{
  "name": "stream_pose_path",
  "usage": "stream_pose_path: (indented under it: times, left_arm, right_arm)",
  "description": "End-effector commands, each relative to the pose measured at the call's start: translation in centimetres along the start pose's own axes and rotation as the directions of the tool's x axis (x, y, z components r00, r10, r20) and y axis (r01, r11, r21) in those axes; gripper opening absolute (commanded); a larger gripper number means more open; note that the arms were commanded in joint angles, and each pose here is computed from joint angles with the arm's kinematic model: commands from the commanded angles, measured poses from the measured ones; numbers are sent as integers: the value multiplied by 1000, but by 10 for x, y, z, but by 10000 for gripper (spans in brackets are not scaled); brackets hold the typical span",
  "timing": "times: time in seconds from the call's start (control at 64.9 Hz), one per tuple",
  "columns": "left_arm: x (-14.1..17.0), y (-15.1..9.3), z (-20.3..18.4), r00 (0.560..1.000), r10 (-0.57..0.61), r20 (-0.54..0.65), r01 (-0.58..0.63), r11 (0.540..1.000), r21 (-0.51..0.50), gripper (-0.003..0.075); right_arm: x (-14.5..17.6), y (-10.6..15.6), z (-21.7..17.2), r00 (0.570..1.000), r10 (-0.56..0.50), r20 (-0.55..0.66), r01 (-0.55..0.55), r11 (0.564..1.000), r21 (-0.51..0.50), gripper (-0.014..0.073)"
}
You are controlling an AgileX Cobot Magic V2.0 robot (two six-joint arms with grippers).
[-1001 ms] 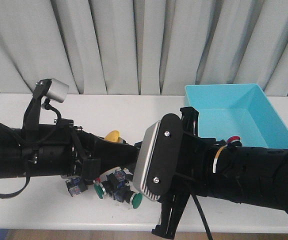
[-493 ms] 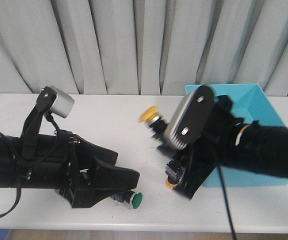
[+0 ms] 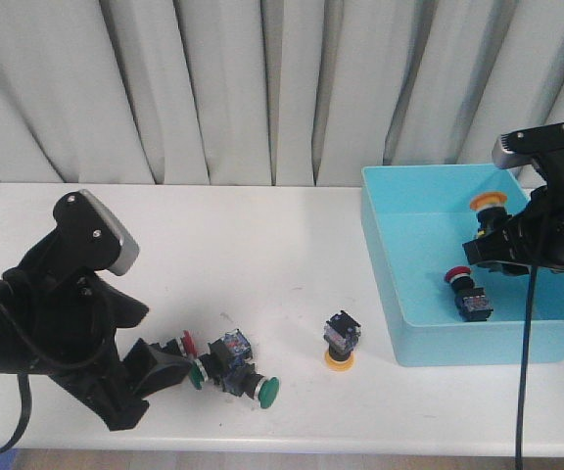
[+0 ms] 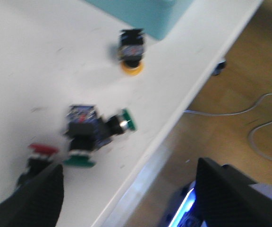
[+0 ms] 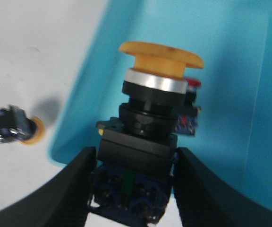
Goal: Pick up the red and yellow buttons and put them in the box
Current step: 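Lower the yellow button into the blue box beside the red one, then open the right gripper and raise it out of the box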
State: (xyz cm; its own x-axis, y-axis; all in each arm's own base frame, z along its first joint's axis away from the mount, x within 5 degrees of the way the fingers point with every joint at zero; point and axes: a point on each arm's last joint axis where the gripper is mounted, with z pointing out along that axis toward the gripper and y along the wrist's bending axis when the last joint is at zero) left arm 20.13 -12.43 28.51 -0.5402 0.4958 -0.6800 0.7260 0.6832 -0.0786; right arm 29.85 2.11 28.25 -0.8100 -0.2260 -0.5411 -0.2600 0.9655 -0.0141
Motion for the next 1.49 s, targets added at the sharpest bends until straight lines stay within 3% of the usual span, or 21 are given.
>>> stream_pose_path:
  times: [0.0,0.354,0.847,1.217,1.479]
  left_arm:
    - [-9,5,-11,998,-26,57,31,996,-86,566]
    - [-4,8,-10,998,-55,10,56,992,-113,566]
    - [-3,7,-10,998,-56,-5,55,993,-106,566]
    - [-3,7,-11,998,-55,2,55,992,-109,566]
    - [-3,7,-11,999,-55,1,55,993,-109,566]
  right_arm:
    - [-19,-10,5,999,45,-12,-45,999,16,209]
    - [-51,-26,90,975,118,-191,-122,992,-11,221]
    - [-63,-36,166,957,153,-246,-164,986,-22,256]
    - [-65,-36,161,960,152,-234,-162,987,-21,401]
    - [-80,-31,100,973,128,-191,-137,990,-32,405]
